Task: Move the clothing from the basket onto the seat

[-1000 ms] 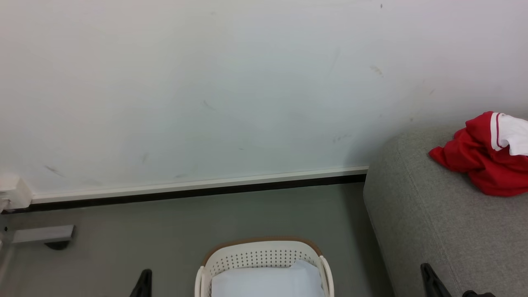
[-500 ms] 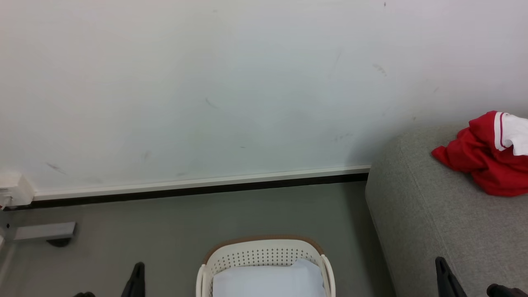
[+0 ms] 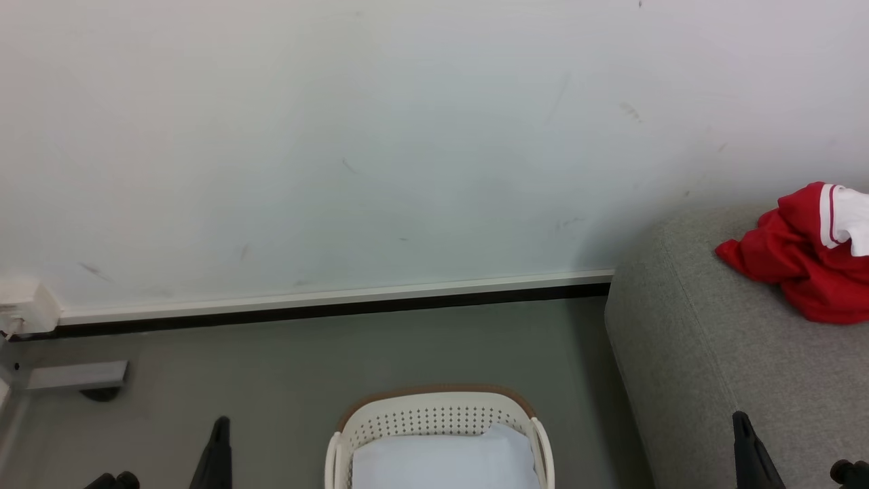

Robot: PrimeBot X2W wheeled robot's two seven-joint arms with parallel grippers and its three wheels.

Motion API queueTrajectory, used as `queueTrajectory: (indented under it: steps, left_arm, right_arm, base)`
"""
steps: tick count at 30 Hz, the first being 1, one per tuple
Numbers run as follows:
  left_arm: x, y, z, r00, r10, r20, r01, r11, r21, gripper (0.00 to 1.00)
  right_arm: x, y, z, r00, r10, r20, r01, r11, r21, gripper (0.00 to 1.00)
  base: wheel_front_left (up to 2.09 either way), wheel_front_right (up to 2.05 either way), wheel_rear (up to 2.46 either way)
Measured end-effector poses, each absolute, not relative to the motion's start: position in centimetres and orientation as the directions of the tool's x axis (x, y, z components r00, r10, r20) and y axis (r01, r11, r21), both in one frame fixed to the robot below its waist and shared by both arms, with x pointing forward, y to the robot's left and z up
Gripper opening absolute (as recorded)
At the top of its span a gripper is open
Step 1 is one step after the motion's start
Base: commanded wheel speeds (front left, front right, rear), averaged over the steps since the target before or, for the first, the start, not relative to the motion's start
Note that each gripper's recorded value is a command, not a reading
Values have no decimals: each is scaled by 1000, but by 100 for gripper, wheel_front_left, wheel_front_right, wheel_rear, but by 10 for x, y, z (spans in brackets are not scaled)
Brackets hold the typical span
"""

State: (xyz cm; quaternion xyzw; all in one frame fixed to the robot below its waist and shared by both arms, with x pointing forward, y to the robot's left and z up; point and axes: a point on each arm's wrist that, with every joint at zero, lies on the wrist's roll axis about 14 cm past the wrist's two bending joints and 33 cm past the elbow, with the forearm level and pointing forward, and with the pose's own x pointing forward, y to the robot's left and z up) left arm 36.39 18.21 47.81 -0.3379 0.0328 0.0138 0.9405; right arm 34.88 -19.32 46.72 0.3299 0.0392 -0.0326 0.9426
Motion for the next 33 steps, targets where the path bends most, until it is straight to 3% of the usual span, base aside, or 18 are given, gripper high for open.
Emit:
queueTrajectory:
  steps: [33]
  left_arm:
    - [376, 191, 491, 997, 19, -74, -74, 464, -883, 0]
  right_arm:
    - [366, -200, 482, 996, -42, -80, 90, 471, 878, 0]
  base:
    - [0, 0, 0]
